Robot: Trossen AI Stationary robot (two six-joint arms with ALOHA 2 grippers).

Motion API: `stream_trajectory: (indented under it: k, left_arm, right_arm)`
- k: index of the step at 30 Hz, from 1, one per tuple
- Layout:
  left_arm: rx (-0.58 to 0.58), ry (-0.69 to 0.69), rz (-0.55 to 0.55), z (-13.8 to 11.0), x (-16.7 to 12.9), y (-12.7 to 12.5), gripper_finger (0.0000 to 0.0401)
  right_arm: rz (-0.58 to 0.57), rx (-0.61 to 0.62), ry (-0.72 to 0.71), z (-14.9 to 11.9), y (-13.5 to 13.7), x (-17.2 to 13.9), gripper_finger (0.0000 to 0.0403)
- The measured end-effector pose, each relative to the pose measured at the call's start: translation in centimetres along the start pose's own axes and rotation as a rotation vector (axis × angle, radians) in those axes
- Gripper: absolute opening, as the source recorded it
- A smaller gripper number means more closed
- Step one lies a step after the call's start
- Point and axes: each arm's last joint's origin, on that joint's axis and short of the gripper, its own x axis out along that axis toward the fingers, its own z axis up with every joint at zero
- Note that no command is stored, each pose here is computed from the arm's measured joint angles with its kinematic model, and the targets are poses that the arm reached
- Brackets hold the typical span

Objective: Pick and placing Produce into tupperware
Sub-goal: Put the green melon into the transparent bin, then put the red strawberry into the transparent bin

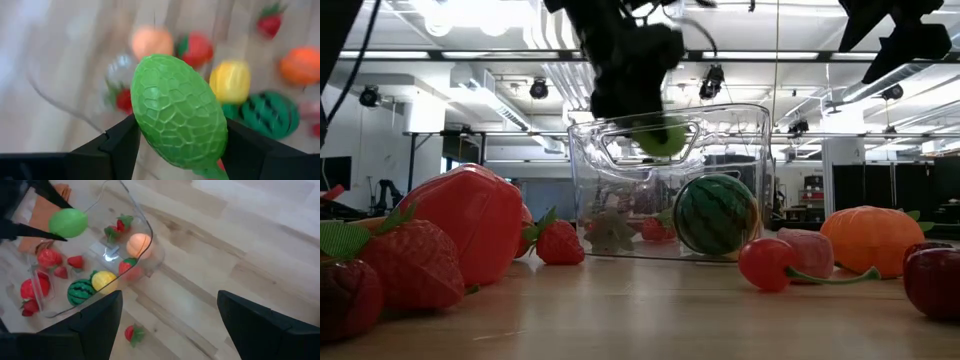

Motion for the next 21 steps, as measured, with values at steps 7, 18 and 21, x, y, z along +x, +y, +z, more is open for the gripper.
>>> stream_trajectory:
  k: [7, 18, 21]
  left_arm:
    - [-0.114, 0.122, -0.024, 0.3, -0.3, -0.7, 0.0276]
    - [0.038, 0.027, -0.116, 0.1, -7.6, -0.2, 0.0333]
    - [0.049, -0.019, -0.143, -1.0, -11.1, -0.1, 0.0333]
  right_arm:
    - [0.062, -0.097, -0.014, 0.2, 0.8, 0.1, 0.0318]
    - [0.024, -0.445, 0.008, 0.3, 4.2, 3.6, 0.0315]
    - [0.011, -0.549, 0.138, -0.1, 5.5, 5.9, 0.0306]
